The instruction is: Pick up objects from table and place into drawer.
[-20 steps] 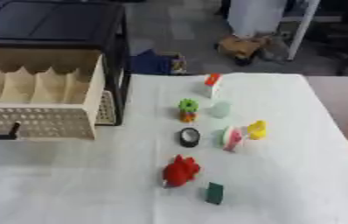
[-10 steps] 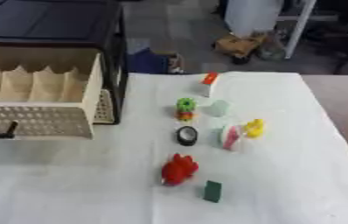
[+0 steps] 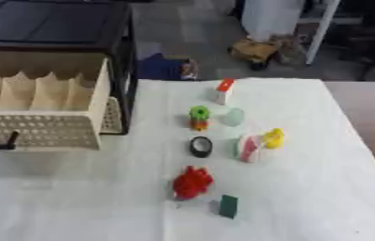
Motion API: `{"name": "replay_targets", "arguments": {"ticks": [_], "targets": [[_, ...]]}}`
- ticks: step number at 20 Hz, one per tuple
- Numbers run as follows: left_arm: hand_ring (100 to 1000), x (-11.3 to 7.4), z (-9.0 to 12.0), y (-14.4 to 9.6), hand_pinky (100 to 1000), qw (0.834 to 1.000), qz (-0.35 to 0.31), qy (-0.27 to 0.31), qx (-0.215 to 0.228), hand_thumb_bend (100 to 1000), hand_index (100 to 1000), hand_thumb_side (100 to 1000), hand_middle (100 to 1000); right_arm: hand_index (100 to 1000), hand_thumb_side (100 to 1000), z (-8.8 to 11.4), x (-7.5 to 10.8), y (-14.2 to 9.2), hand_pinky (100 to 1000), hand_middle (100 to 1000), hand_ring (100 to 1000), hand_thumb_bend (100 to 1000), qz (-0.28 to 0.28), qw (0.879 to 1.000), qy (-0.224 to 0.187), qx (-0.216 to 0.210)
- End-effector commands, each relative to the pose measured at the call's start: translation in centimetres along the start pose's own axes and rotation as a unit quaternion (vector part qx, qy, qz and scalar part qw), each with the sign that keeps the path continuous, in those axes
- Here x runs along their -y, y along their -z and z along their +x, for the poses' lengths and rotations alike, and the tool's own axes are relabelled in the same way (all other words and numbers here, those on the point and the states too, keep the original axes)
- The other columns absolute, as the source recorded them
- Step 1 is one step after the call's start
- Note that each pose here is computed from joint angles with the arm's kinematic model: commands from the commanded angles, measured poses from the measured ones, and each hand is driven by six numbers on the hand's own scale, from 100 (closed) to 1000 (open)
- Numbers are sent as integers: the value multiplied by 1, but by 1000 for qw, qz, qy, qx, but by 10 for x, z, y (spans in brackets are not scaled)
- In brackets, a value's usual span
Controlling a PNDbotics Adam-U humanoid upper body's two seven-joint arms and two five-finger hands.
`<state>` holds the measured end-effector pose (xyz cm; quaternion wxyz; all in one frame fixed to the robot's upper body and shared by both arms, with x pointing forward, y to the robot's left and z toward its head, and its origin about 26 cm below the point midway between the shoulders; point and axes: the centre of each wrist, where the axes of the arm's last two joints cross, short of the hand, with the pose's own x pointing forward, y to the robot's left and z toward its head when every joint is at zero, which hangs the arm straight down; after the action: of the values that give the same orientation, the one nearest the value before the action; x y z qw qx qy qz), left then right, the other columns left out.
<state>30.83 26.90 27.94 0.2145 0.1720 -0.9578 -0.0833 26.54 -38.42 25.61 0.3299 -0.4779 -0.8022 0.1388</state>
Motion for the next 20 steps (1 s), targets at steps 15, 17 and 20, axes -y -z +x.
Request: {"name": "replay_targets", "arguments": {"ticks": [15, 17, 20], "targets": [[569, 1, 3, -1, 606, 1000, -3, -3, 13, 100, 919, 1000, 660, 907, 1000, 18, 11, 26, 776, 750, 767, 571, 162, 976, -143, 13], [567, 3, 3, -2, 604, 1000, -1, -8, 11, 100, 917, 1000, 658, 910, 1000, 15, 9, 27, 780, 754, 770, 576, 177, 973, -149, 9], [556, 7, 3, -3, 602, 1000, -15, -17, 9, 100, 916, 1000, 657, 939, 1000, 9, 7, 31, 789, 765, 761, 595, 204, 965, -164, 5]]}}
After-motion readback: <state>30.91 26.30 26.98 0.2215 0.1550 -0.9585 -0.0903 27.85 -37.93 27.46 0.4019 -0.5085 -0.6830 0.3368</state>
